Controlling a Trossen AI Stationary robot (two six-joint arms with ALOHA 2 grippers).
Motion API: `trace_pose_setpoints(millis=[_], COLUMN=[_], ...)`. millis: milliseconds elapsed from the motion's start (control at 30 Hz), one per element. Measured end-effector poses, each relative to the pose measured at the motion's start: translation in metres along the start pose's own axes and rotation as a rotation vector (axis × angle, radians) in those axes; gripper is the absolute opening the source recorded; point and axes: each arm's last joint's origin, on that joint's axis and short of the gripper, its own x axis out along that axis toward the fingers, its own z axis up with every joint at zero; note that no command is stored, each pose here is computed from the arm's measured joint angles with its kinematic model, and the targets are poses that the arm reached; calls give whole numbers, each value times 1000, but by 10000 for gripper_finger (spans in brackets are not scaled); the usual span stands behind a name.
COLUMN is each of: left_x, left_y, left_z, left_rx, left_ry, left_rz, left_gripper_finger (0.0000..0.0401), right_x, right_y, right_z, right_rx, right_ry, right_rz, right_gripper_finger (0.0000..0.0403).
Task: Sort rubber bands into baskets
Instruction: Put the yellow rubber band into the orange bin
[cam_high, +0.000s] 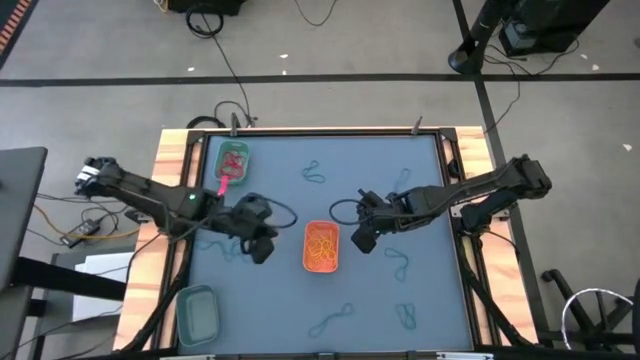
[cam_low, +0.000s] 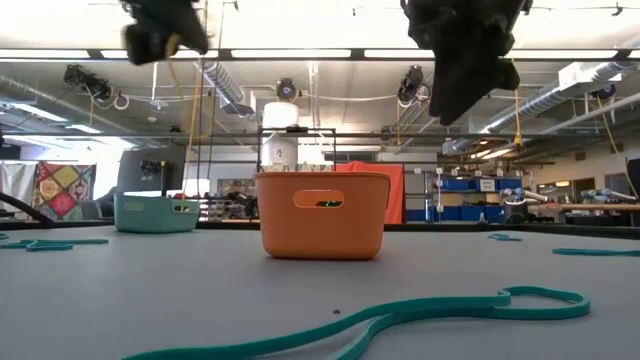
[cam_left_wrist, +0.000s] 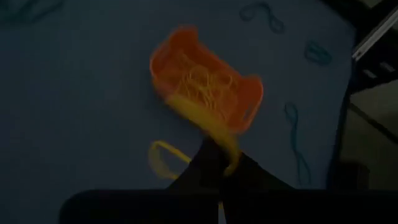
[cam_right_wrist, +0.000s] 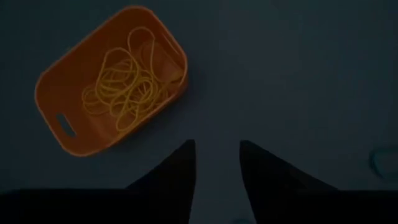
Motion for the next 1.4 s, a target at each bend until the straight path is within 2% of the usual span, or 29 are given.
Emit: trace_pose_setpoints(millis=[167,300,467,600,700,767,900,1000,1167,1400], left_x=[-9,-13,-13,-8,2,12,32,45,65,93], left_y=[-4,-10,-16,-22,-27,-30,-36,-38,-41,-44], left_z=[-27,-40,-38,-25,-14,-6,3,8,13,21], left_rx=[-33,-57,-72,-67,-45,-40,-14,7,29,52], left_ry=[125,159,54,-84,-156,-195,-211,-219,-251,-297], left_rz=[55,62,48,21,-6,-31,-75,-89,-103,-138], left_gripper_finger=[0,0,0,0,0,0,0,0,0,0], right_x=[6,9,11,11,9,-1,-48,-79,-97,-86], right_y=[-2,-3,-2,2,10,18,27,19,4,7], right_z=[-4,-6,-6,-4,1,6,13,16,19,21], right_rx=[-1,-4,-6,-6,-40,-130,-337,-364,-332,-275], right_ry=[17,24,11,-2,-7,0,21,-46,-137,-135], right_rz=[8,5,24,67,172,318,650,739,695,625], right_gripper_finger=[137,138,137,138,137,137,134,128,121,119])
